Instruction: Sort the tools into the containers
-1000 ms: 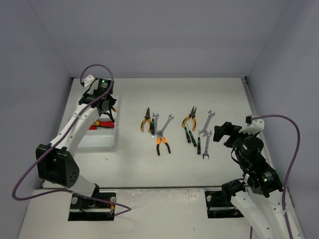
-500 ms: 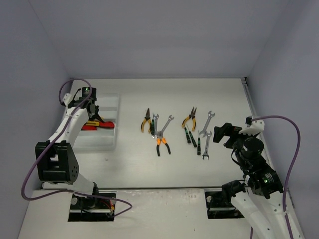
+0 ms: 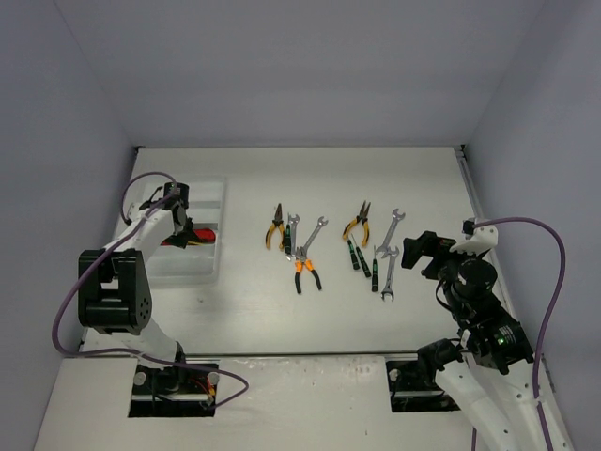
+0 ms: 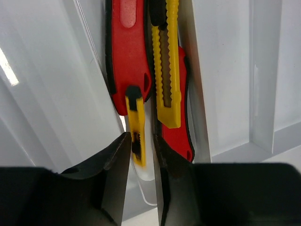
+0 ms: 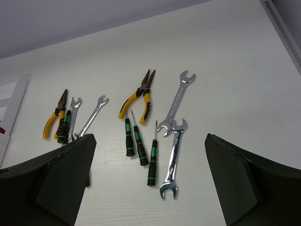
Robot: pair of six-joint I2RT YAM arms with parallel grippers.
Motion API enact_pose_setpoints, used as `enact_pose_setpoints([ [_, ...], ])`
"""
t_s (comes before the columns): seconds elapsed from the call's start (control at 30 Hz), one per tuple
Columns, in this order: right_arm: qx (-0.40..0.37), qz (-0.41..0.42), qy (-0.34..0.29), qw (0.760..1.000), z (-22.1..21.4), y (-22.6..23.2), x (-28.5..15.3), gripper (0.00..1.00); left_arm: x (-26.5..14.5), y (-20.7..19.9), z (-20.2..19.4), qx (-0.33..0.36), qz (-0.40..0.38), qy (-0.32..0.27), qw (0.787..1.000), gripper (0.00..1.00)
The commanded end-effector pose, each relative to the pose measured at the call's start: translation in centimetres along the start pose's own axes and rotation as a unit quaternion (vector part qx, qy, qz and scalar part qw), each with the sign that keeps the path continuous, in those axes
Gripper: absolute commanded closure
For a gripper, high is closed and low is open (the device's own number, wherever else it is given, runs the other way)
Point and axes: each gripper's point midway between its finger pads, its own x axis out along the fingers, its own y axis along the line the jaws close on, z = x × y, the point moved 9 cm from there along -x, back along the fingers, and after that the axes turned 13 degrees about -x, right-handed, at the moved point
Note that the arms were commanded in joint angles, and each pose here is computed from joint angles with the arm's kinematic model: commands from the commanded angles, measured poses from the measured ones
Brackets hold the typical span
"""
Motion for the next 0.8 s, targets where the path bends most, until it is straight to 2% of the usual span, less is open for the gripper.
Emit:
enact_pose_setpoints([
  [0.0, 0.008, -0.004, -0.018, 1.0, 0.8, 0.2, 0.6, 0.0, -1.3, -1.5, 0.8, -0.039, -0.037, -0.002, 0.999, 0.74],
  [0.13, 0.007, -0.004, -0.019, 1.0, 0.8, 0.2, 0.6, 0.0, -1.9, -1.6, 0.9, -0.036, -0.046, 0.005, 0.998, 0.61],
  [0.3, 0.008, -0.005, -0.023, 1.0, 0.9, 0.2, 0.4, 0.0, -4.4, -2.5, 1.3, 0.001, -0.09, 0.011, 0.996, 0.55],
  [0.4, 0.009, -0.005, -0.022, 1.0, 0.9, 0.2, 0.4, 0.0, -7.2, -2.9, 0.8, 0.089, -0.138, 0.013, 0.986, 0.55],
  [0.5, 0.008, -0.006, -0.021, 1.0, 0.8, 0.2, 0.5, 0.0, -10.8, -2.8, -3.0, 0.214, -0.196, 0.03, 0.956, 0.56],
  [0.53, 0.008, -0.006, -0.02, 1.0, 0.8, 0.2, 0.5, 0.0, -11.0, -2.8, -3.1, 0.236, -0.202, 0.026, 0.95, 0.56],
  [0.57, 0.008, -0.006, -0.021, 1.0, 0.9, 0.2, 0.5, 0.0, -12.0, -2.4, -4.8, 0.291, -0.217, 0.032, 0.931, 0.56],
  [0.67, 0.008, -0.007, -0.023, 1.0, 0.9, 0.1, 0.4, 0.0, -14.0, -0.3, -9.4, 0.398, -0.243, 0.062, 0.882, 0.56],
  [0.77, 0.01, -0.009, -0.026, 1.0, 1.0, 0.1, 0.3, 0.0, -14.8, 1.5, -12.9, 0.457, -0.249, 0.099, 0.848, 0.56],
])
